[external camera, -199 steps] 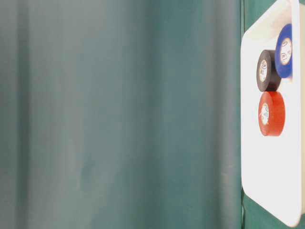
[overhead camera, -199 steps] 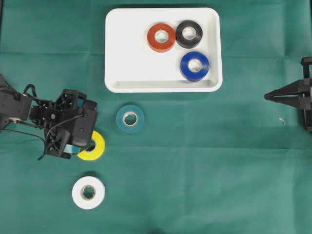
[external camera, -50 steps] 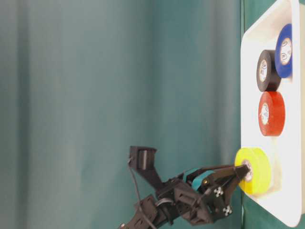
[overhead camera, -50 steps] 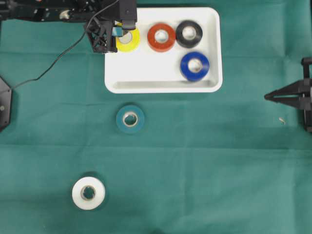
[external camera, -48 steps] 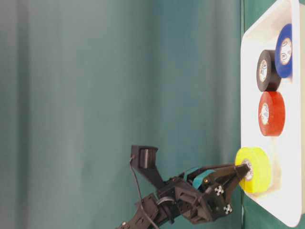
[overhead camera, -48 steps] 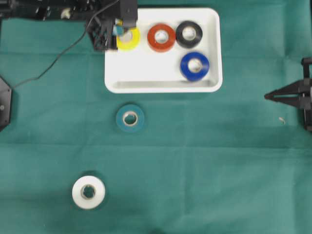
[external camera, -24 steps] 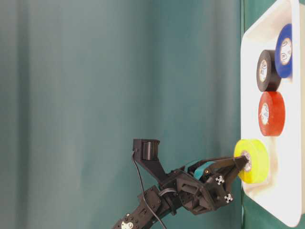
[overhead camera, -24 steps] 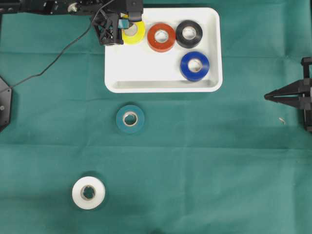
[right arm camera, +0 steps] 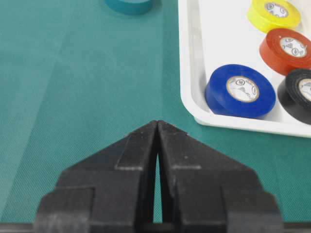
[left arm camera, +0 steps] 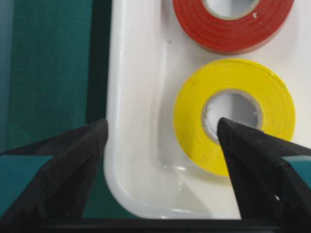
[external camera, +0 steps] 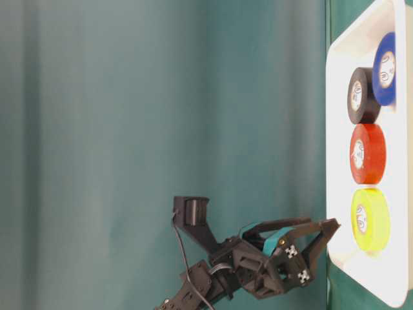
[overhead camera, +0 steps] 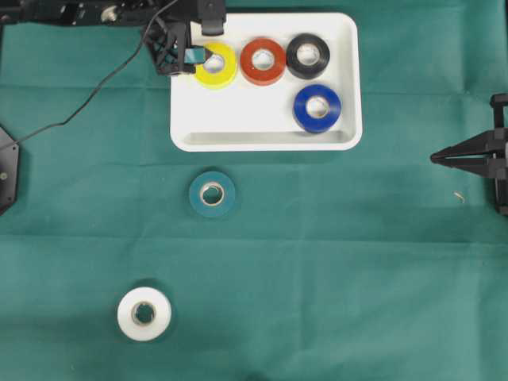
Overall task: Put the tape into the white case with the left arm.
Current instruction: 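Open the left gripper and withdraw it to the left, then move the left gripper down over the white tape roll, then lower the left gripper into the white roll's hole and close, then lift the white roll and carry it into the white case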
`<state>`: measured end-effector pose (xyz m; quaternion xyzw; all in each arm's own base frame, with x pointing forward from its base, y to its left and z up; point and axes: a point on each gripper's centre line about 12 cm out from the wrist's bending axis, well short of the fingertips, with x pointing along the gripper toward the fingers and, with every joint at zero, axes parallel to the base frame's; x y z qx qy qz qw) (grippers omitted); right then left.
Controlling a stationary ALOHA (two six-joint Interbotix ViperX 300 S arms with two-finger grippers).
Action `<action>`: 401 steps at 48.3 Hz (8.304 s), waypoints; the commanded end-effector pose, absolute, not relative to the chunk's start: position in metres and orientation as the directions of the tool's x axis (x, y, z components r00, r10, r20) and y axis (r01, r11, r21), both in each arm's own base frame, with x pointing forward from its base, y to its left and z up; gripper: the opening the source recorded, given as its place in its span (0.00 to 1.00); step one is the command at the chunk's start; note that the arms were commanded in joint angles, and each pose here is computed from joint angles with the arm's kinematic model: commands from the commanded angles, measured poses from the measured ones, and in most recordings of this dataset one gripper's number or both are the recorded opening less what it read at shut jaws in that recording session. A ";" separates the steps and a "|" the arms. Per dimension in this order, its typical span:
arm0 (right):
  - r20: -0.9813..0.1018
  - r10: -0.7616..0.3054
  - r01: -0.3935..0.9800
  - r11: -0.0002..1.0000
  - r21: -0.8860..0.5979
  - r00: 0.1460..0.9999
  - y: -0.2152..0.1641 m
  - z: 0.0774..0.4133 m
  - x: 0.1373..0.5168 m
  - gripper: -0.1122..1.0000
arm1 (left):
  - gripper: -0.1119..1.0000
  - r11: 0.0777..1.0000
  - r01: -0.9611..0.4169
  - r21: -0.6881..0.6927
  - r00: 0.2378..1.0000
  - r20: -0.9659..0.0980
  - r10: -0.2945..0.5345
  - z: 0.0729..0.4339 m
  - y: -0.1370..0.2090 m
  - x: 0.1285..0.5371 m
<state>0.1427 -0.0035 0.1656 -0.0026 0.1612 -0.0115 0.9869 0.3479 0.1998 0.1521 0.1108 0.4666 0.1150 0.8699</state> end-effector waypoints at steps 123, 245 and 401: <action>-0.308 -0.039 0.039 0.999 -0.007 0.951 -0.006 0.169 0.145 0.02 | 0.92 0.956 0.290 0.050 0.711 -0.679 -0.180 0.190 -0.063 0.253; -0.309 -0.037 0.052 0.998 0.038 0.950 -0.006 0.166 0.144 0.02 | 0.33 0.858 0.513 0.019 0.575 -0.750 -0.327 0.136 -0.171 0.303; -0.315 -0.039 0.053 0.998 0.038 0.948 -0.006 0.164 0.144 0.02 | 0.33 0.963 -0.019 0.267 0.654 -0.725 0.214 0.158 0.142 0.426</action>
